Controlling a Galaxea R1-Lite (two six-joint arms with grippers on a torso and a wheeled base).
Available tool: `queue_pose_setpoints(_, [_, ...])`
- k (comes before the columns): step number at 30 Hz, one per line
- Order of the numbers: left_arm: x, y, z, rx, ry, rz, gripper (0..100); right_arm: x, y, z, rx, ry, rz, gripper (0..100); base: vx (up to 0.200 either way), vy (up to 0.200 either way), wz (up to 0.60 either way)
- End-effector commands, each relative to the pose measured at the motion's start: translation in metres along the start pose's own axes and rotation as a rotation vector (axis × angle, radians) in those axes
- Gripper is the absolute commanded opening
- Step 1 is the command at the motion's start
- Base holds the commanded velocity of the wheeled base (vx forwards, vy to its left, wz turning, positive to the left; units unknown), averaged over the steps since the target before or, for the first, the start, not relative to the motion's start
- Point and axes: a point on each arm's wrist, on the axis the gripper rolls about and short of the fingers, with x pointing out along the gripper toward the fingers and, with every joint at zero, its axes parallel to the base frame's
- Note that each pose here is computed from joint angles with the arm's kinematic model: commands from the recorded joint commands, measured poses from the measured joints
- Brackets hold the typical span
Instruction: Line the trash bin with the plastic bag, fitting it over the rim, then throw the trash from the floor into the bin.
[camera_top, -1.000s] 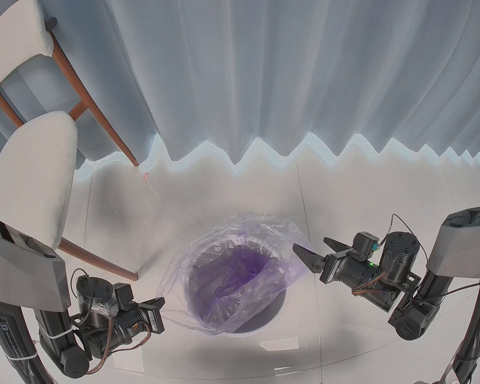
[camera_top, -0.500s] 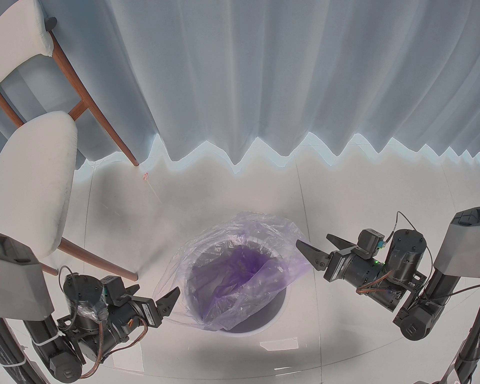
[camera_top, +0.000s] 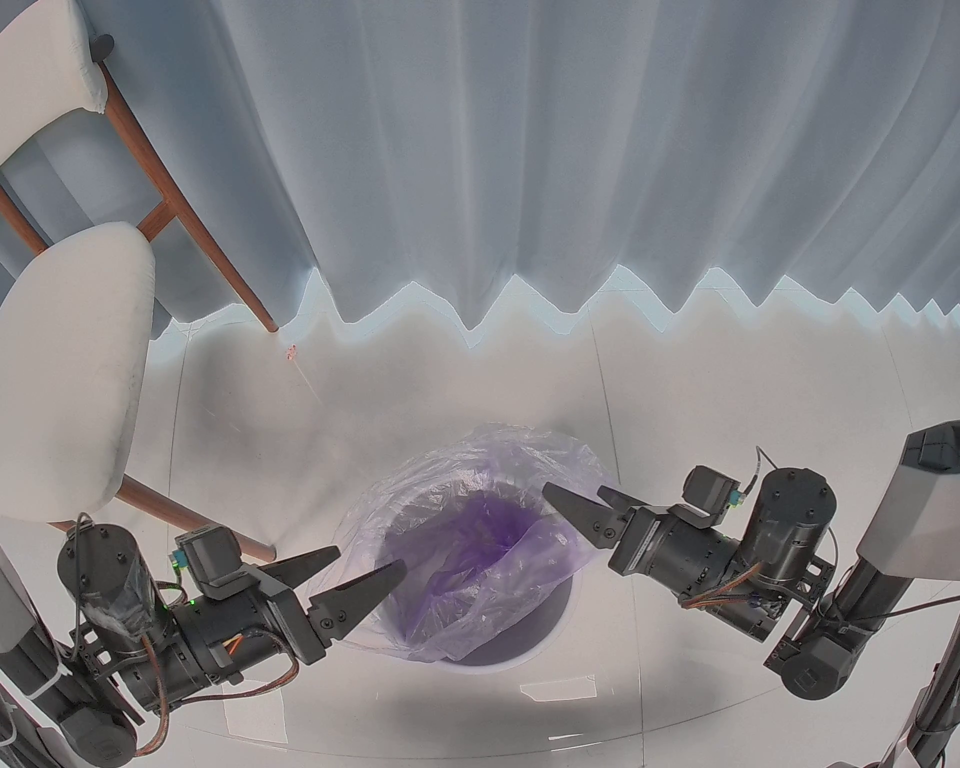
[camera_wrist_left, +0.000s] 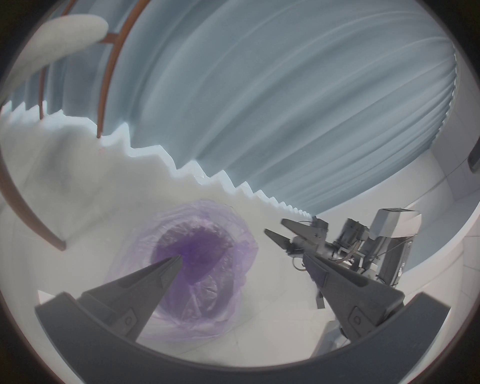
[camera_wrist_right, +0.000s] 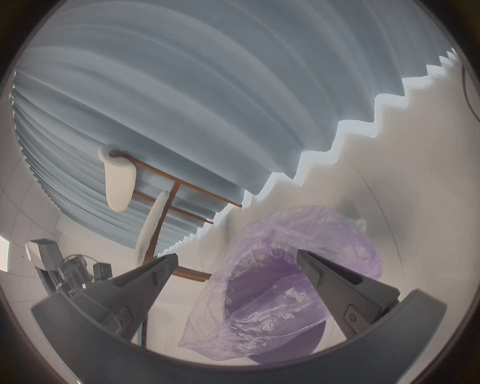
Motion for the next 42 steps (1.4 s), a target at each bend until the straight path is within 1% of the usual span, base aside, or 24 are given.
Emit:
queue_pose_setpoints(1, [0.034,0.014,-0.002,-0.032,0.066,-0.014,100,0.021,0.002,-0.011,-0.032,0.060,0.004,100,0.000,0.000,0.00])
queue_pose_setpoints(4, [0.047,0.024,-0.015,-0.004,0.139,0.026,100,0.022,0.005,-0.008,-0.052,0.063,0.004,100,0.000,0.000,0.00])
queue_pose_setpoints(5, [0.047,0.024,-0.015,-0.004,0.139,0.026,100,0.022,0.005,-0.008,-0.052,0.063,0.004,100,0.000,0.000,0.00])
queue_pose_setpoints(6, [0.047,0.025,-0.022,-0.007,0.171,0.017,100,0.026,0.005,-0.009,-0.038,0.062,0.010,100,0.000,0.000,0.00])
queue_pose_setpoints(9, [0.039,0.020,-0.032,-0.013,0.214,-0.030,100,0.035,0.001,-0.015,-0.003,0.070,0.005,100,0.000,0.000,0.00])
queue_pose_setpoints(11, [0.028,0.018,-0.041,-0.020,0.266,-0.056,100,0.037,-0.002,-0.017,0.019,0.076,-0.004,100,0.000,0.000,0.00])
queue_pose_setpoints(13, [0.016,0.014,-0.053,-0.028,0.349,-0.082,100,0.037,-0.005,-0.019,0.045,0.090,-0.005,100,0.000,0.000,0.00])
queue_pose_setpoints(14, [0.015,0.008,-0.058,-0.029,0.383,-0.105,100,0.038,-0.007,-0.023,0.065,0.110,0.000,100,0.000,0.000,0.00])
queue_pose_setpoints(15, [0.014,0.005,-0.063,-0.036,0.414,-0.098,100,0.038,-0.008,-0.023,0.078,0.118,0.007,100,0.000,0.000,0.00])
queue_pose_setpoints(18, [0.010,0.004,-0.062,-0.044,0.427,-0.082,100,0.039,-0.008,-0.023,0.104,0.118,0.011,100,0.000,0.000,0.00])
queue_pose_setpoints(21, [0.009,0.000,-0.061,-0.042,0.436,-0.111,100,0.044,-0.005,-0.021,0.142,0.124,0.046,100,0.000,0.000,0.00])
queue_pose_setpoints(23, [0.009,-0.006,-0.065,-0.034,0.463,-0.161,100,0.048,-0.005,-0.022,0.160,0.152,0.054,100,0.000,0.000,0.00])
queue_pose_setpoints(25, [0.009,-0.008,-0.064,-0.029,0.449,-0.165,100,0.049,-0.005,-0.020,0.161,0.155,0.049,100,0.000,0.000,0.00])
queue_pose_setpoints(27, [0.007,-0.009,-0.055,-0.041,0.398,-0.183,100,0.049,-0.005,-0.018,0.162,0.151,0.049,100,0.000,0.000,0.00])
queue_pose_setpoints(28, [0.007,-0.009,-0.055,-0.041,0.398,-0.183,100,0.049,-0.005,-0.018,0.162,0.151,0.049,100,0.000,0.000,0.00])
queue_pose_setpoints(29, [0.002,-0.013,-0.045,-0.029,0.338,-0.188,100,0.045,-0.005,-0.015,0.165,0.149,0.044,100,0.000,0.000,0.00])
queue_pose_setpoints(30, [0.000,-0.014,-0.041,-0.031,0.314,-0.187,100,0.044,-0.005,-0.014,0.165,0.147,0.044,100,0.000,0.000,0.00])
queue_pose_setpoints(31, [0.000,-0.014,-0.039,-0.027,0.300,-0.181,100,0.044,-0.005,-0.014,0.164,0.146,0.045,100,0.000,0.000,0.00])
queue_pose_setpoints(34, [0.000,-0.008,-0.034,-0.013,0.241,-0.104,100,0.046,-0.004,-0.011,0.162,0.132,0.054,100,0.000,0.000,0.00])
queue_pose_setpoints(36, [0.001,-0.009,-0.036,0.001,0.232,-0.072,100,0.047,-0.002,-0.009,0.162,0.123,0.062,100,0.000,0.000,0.00])
queue_pose_setpoints(37, [0.002,-0.011,-0.041,0.006,0.254,-0.062,100,0.048,-0.002,-0.008,0.161,0.119,0.062,100,0.000,0.000,0.00])
queue_pose_setpoints(39, [0.004,-0.011,-0.046,0.011,0.266,-0.044,100,0.048,-0.003,-0.008,0.161,0.117,0.062,100,0.000,0.000,0.00])
queue_pose_setpoints(40, [0.010,-0.010,-0.053,0.016,0.275,-0.009,100,0.049,-0.002,-0.008,0.161,0.118,0.066,100,0.000,0.000,0.00])
queue_pose_setpoints(42, [0.012,-0.010,-0.052,0.014,0.252,-0.014,100,0.051,-0.002,-0.008,0.160,0.114,0.068,100,0.000,0.000,0.00])
